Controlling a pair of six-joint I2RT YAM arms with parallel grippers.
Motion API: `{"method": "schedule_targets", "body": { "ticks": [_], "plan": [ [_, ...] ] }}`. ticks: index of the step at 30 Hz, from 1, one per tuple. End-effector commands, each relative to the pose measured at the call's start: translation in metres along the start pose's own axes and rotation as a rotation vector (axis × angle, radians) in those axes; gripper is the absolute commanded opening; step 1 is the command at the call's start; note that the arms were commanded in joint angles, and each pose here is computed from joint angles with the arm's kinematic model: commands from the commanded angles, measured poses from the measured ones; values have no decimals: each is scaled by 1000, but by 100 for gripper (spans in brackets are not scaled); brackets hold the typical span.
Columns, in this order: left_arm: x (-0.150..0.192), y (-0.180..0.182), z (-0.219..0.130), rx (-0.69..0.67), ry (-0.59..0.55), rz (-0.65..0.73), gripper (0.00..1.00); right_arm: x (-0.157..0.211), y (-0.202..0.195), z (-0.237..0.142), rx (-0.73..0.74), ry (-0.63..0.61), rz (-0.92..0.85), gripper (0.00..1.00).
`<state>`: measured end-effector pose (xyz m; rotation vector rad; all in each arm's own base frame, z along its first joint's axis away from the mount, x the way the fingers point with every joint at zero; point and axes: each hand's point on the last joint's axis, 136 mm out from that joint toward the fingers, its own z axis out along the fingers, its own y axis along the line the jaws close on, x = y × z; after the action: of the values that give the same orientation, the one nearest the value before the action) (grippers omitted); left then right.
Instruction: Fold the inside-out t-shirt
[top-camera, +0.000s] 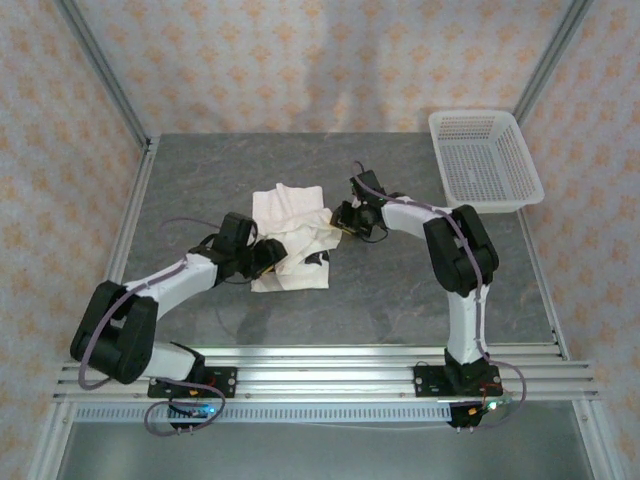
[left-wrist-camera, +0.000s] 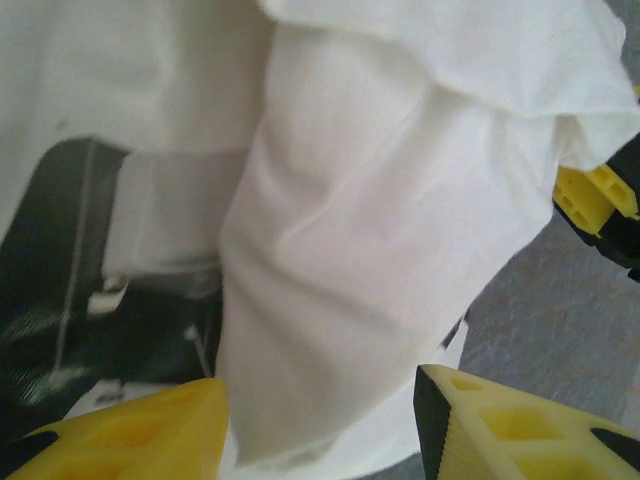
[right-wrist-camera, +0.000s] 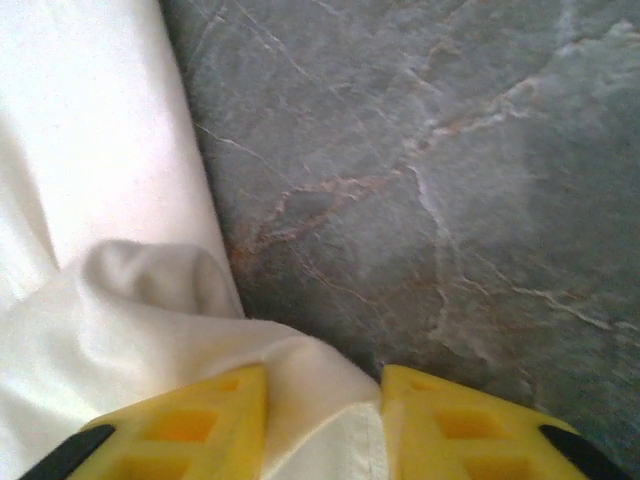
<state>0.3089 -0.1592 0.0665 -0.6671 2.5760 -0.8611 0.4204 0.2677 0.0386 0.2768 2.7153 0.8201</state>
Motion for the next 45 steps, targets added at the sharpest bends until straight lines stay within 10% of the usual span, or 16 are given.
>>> {"method": "schedule_targets", "body": {
  "ticks": [1,8,15,32,45],
  "plan": [
    [-12,-14,7,44,-39,-6,51,-9,18,-3,-62,-16,-16,29],
    [-10,-17,17,67,-31,-28,45,-3,10,-7,-32,-8,-16,25],
    [-15,-44,7,159,-29,-62,0,-8,25,-25,-73,-32,6,7],
    [-160,-15,8,23,-247,-233,8,-78,99,-19,-218,-89,217,0],
    [-270,-19,32,136,-287,-307,45,-126,105,-42,-74,-147,53,40]
  ]
}}
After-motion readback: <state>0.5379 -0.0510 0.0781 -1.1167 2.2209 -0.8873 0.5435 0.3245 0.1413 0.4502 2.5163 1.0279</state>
